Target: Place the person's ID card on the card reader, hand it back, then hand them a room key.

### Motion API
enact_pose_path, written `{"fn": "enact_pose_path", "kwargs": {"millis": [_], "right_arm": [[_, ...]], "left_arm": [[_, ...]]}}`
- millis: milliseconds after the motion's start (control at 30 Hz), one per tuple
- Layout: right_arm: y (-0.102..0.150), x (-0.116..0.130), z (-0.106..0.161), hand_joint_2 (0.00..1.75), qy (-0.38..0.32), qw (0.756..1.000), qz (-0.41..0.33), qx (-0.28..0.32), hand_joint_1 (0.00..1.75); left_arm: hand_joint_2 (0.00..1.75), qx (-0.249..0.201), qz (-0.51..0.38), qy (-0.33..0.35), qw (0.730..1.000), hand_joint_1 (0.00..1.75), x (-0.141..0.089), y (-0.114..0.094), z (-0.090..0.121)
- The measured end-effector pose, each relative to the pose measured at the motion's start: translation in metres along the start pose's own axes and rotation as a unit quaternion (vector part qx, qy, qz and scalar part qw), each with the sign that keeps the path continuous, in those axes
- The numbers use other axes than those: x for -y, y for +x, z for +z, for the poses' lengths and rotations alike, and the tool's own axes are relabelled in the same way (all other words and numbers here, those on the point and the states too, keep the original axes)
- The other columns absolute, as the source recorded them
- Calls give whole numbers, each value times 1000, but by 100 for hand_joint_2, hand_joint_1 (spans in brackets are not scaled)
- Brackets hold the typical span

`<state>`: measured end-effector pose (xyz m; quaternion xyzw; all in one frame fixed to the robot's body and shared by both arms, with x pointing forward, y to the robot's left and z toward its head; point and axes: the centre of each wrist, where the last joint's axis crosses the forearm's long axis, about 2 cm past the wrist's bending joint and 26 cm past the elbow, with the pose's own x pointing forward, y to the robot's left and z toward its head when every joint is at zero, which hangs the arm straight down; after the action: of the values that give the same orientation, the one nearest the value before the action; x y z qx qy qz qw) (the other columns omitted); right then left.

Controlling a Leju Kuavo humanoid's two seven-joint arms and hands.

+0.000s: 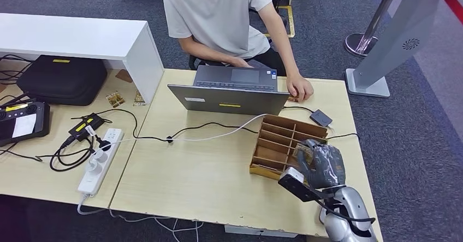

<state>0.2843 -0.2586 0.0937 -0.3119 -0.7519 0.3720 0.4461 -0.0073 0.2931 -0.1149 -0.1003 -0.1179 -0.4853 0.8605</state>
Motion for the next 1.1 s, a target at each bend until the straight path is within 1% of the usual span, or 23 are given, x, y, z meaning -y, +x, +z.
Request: {"fn": "enact_pose_path", "kwargs": {"millis": [67,133,233,367,467,633,733,833,1000,1100], "right_arm": [[-2,6,-9,175,0,1000,-9,4,175],[-6,16,-24,175,1,1000,-27,10,175],[-9,38,-55,175,-2,999,-47,19,175],[-8,69,-98,175,-14,998,-49,30,175],[-7,89,-128,175,-29,999,-21,25,175],[-4,111,-175,175,-53,996,69,5,175],[-1,115,-192,175,-67,992,109,-3,175],[1,115,-200,175,-85,986,143,-10,175],[4,105,-204,175,-114,975,190,-11,175],[5,96,-203,175,-110,974,200,-12,175]], "left_arm": [[175,-1,-2,-3,1000,0,-1,-1,0],[175,-3,-6,-6,1000,0,-1,-3,1],[175,-6,-11,-10,1000,0,-3,-4,2],[175,-8,-20,-13,1000,0,-5,-6,2],[175,-9,-29,-16,999,0,-8,-6,3],[175,-7,-39,-18,999,0,-13,-4,2],[175,-6,-42,-18,999,0,-15,-3,2],[175,-6,-47,-18,999,0,-16,-2,2],[175,-5,-58,-17,998,0,-18,-1,2],[175,-5,-62,-18,998,0,-19,0,2]]}}
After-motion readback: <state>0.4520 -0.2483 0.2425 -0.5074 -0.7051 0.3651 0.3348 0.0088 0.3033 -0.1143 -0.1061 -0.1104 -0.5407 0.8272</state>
